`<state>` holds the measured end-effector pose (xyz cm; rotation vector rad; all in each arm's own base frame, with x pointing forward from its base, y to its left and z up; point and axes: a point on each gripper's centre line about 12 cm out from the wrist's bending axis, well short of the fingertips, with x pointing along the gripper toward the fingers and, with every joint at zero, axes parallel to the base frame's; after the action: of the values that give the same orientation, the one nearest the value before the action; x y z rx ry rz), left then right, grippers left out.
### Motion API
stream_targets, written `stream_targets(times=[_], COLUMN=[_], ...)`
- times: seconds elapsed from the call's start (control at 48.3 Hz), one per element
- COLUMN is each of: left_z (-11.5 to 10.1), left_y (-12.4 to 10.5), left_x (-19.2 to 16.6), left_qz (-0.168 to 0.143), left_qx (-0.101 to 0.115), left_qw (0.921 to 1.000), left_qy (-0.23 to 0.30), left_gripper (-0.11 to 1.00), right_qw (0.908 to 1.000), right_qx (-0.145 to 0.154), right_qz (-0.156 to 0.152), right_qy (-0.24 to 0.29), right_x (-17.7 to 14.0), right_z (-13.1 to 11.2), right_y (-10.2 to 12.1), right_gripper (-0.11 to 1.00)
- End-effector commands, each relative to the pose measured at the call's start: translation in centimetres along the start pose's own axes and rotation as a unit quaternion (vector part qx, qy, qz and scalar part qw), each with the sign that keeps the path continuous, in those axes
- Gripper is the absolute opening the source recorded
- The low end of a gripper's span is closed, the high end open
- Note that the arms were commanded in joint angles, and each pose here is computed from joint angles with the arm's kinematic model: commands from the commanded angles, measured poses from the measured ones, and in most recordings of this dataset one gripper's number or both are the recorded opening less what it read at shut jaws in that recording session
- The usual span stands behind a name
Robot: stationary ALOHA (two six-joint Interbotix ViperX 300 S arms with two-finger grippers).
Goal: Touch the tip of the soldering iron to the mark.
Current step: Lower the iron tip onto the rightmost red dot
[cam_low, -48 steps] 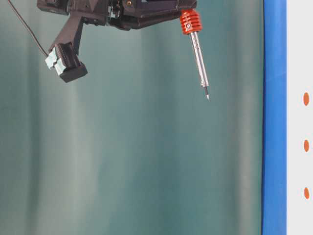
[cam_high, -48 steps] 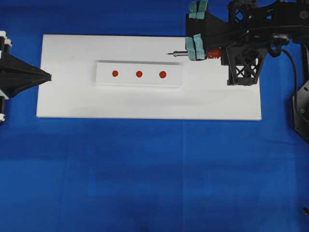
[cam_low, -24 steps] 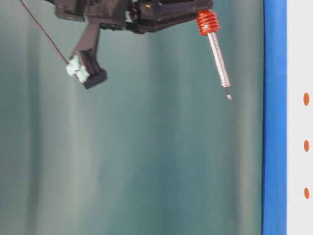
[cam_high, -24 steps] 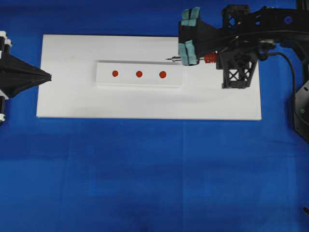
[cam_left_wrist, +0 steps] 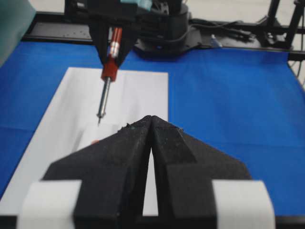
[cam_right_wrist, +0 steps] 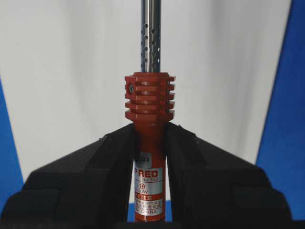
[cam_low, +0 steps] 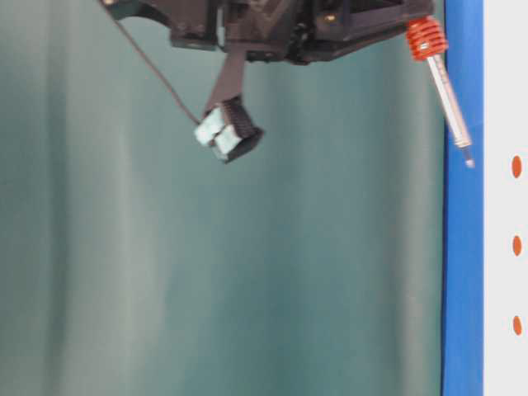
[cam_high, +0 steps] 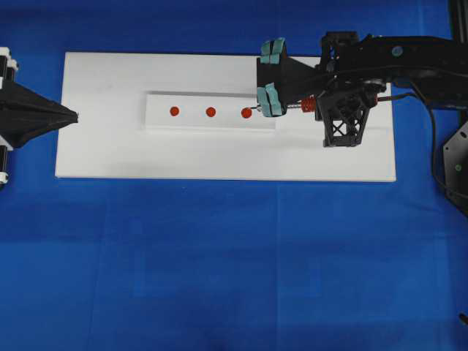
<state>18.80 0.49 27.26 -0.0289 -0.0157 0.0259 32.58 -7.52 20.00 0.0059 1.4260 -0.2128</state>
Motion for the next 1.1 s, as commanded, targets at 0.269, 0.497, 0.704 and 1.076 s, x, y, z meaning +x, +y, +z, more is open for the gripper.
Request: stream_targets(times=[0.269,0.497,0.704,1.076], left_z=[0.3,0.2,0.2,0.2], left_y=[0.0,0.0,0.0,0.0], left_x=[0.2,0.2,0.2,0.2], left_qz=[-0.001,-0.001,-0.001,-0.001], left_qx=[0.001,0.001,0.001,0.001], left_qw=[1.0,1.0,1.0,1.0], left_qy=[-0.004,-0.002,-0.002,-0.002], left_gripper=[0.0,0.0,0.0,0.0], right_qw=[1.0,1.0,1.0,1.0], right_qx=[0.002,-0.001,0.0,0.0], right_qz=[0.002,0.003,0.003,0.003], right_qy=[-0.005,0.004,0.005,0.006], right_x=[1.4,2.6,2.8,2.8], right_z=[0.2,0.4,0.4,0.4], right_y=[-0.1,-0.1,-0.2,-0.2], right_gripper=[0.06,0.06,0.06,0.06])
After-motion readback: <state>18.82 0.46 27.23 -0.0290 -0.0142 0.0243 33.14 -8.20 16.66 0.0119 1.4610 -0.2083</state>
